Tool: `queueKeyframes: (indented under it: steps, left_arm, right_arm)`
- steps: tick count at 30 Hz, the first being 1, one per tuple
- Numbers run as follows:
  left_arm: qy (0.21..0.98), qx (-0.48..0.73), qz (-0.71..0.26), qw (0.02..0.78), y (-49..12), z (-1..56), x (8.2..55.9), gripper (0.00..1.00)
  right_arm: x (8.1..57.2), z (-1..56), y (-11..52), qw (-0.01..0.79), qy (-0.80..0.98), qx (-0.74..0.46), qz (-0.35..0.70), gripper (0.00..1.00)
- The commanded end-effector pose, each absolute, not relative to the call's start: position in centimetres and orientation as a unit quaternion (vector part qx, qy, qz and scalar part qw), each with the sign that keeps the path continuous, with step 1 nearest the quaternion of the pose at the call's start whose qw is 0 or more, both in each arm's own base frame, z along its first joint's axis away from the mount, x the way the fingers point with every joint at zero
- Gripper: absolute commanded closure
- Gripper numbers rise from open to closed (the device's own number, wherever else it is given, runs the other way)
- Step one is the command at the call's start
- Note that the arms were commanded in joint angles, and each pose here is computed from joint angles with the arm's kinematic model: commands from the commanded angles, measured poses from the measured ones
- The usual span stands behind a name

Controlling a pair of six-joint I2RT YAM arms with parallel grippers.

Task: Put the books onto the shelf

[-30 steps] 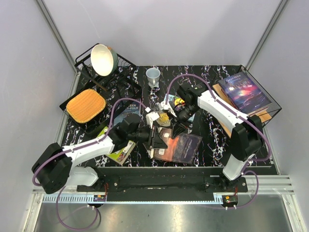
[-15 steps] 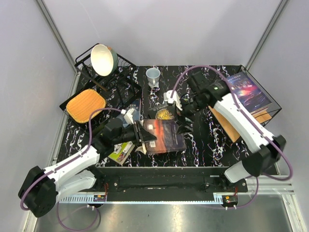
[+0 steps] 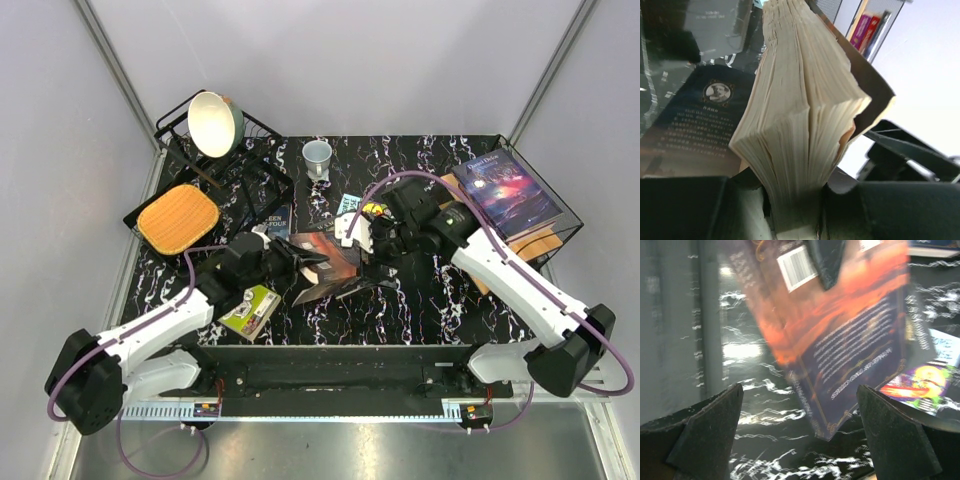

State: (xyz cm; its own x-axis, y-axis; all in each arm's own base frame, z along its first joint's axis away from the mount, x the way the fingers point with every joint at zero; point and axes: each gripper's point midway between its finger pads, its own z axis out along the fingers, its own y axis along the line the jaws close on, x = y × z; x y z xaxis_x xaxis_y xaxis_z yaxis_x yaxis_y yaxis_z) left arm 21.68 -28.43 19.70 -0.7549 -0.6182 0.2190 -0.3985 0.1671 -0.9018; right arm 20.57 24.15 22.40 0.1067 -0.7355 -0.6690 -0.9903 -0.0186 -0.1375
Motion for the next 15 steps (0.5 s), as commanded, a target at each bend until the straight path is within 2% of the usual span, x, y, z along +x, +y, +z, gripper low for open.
queueKeyframes:
  steps: [1, 6, 8, 11, 12, 13, 14, 15]
  left_arm:
    - [0.648, -0.333, -0.680, 0.082, -30.3, 28.4, 22.5, 1.00]
    - [0.626, -0.335, -0.702, 0.064, -31.3, 30.0, 22.0, 1.00]
    - [0.616, -0.333, -0.711, 0.062, -31.3, 30.7, 21.9, 1.00]
    - [0.608, -0.323, -0.722, 0.068, -31.0, 31.8, 21.5, 1.00]
    - [0.605, -0.316, -0.727, 0.076, -30.8, 32.2, 21.4, 0.87]
    - [0.597, -0.302, -0.738, 0.093, -30.2, 33.3, 21.1, 0.69]
    - [0.600, -0.271, -0.741, 0.132, -29.7, 33.9, 20.8, 0.53]
    - [0.599, -0.250, -0.743, 0.162, -29.2, 34.6, 20.7, 0.35]
  right_arm:
    - [24.0, 22.9, 25.6, 0.387, 0.634, -0.652, 0.154, 0.00]
    - [23.6, 22.0, 27.0, 0.389, 0.629, -0.651, 0.171, 0.00]
    - [24.3, 22.1, 26.7, 0.397, 0.638, -0.641, 0.156, 0.10]
    - [24.9, 23.7, 25.7, 0.404, 0.645, -0.636, 0.129, 0.66]
    - [25.0, 25.5, 25.5, 0.414, 0.638, -0.637, 0.126, 0.87]
    - [24.8, 26.3, 25.0, 0.409, 0.619, -0.660, 0.117, 0.97]
    - [23.4, 25.7, 23.5, 0.368, 0.624, -0.677, 0.128, 1.00]
    - [23.5, 27.7, 23.0, 0.381, 0.613, -0.681, 0.124, 1.00]
